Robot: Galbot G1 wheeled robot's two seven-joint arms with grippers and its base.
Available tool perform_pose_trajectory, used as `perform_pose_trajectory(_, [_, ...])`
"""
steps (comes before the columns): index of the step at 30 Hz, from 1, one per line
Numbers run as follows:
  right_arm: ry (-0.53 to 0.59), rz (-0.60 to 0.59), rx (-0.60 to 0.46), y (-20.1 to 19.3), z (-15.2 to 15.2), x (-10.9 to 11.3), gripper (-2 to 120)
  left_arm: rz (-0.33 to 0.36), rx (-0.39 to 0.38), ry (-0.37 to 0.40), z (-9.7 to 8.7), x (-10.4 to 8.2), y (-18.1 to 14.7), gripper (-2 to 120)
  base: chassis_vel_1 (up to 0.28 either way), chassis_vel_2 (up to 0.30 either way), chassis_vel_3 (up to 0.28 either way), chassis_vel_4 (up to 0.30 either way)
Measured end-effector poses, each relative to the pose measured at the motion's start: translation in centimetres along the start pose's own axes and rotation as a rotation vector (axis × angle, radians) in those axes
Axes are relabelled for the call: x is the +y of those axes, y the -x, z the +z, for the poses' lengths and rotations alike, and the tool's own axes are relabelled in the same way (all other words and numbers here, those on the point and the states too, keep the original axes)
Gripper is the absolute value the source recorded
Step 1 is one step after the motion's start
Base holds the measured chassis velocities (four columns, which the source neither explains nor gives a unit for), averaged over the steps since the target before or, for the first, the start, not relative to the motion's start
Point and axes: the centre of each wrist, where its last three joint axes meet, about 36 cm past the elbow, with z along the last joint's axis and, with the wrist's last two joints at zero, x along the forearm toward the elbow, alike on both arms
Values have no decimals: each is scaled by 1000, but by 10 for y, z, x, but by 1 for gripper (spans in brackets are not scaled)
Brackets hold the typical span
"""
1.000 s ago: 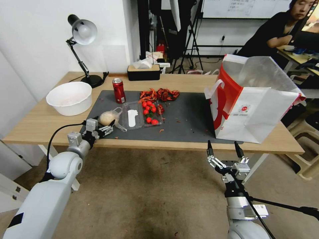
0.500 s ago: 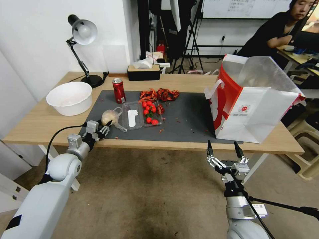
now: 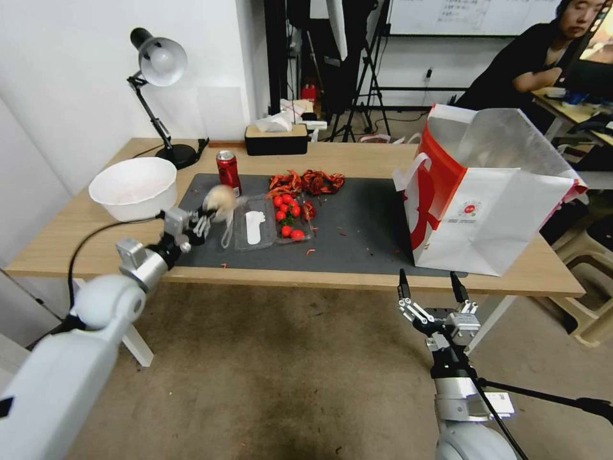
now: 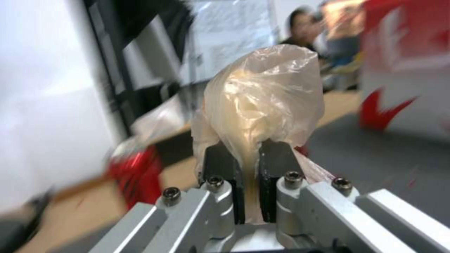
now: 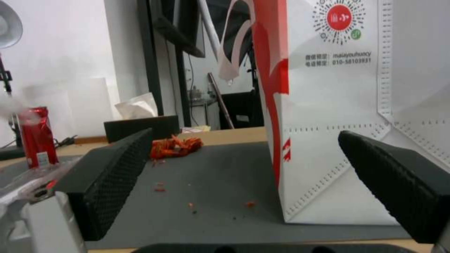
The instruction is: Pick up the trash from the table and place it into the takeout bag.
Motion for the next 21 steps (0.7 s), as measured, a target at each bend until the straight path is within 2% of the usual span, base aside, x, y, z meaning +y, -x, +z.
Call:
perform_pose_trajectory(1, [0, 0, 0, 0, 0, 0, 99, 0, 0, 0, 0, 0, 0, 5, 0, 0, 0, 0])
perform_pose_trajectory(3, [1, 0, -5, 2, 0, 0, 99, 82, -51, -18, -21, 5, 15, 5, 0, 0, 0, 0])
perform_pose_trajectory(5, [2, 0, -6, 2, -1, 1, 99, 108, -66, -22, -28, 6, 21, 5, 0, 0, 0, 0])
perform_pose_trajectory(9, [1, 0, -13, 4, -2, 1, 99, 228, -131, -39, -63, 5, 63, 5, 0, 0, 0, 0])
perform_pose_trajectory(10, [1, 0, -13, 4, -2, 1, 99, 228, -131, -39, -63, 5, 63, 5, 0, 0, 0, 0])
perform_pose_trajectory(13, [-2, -1, -16, 7, -3, 0, 99, 306, -130, -60, -70, -5, 96, 5, 0, 0, 0, 0])
perform_pose_trajectory(15, [-3, -1, -17, 8, -3, 0, 99, 325, -132, -63, -72, -8, 106, 5, 0, 0, 0, 0])
perform_pose_trajectory(18, [-9, -3, -21, 12, -4, 0, 99, 381, -150, -59, -87, -18, 145, 5, 0, 0, 0, 0])
perform_pose_trajectory(19, [-9, -3, -21, 12, -4, 0, 99, 381, -150, -59, -87, -18, 145, 5, 0, 0, 0, 0])
perform_pose_trajectory(21, [-14, -6, -22, 14, -4, 1, 99, 411, -169, -48, -101, -25, 171, 5, 0, 0, 0, 0])
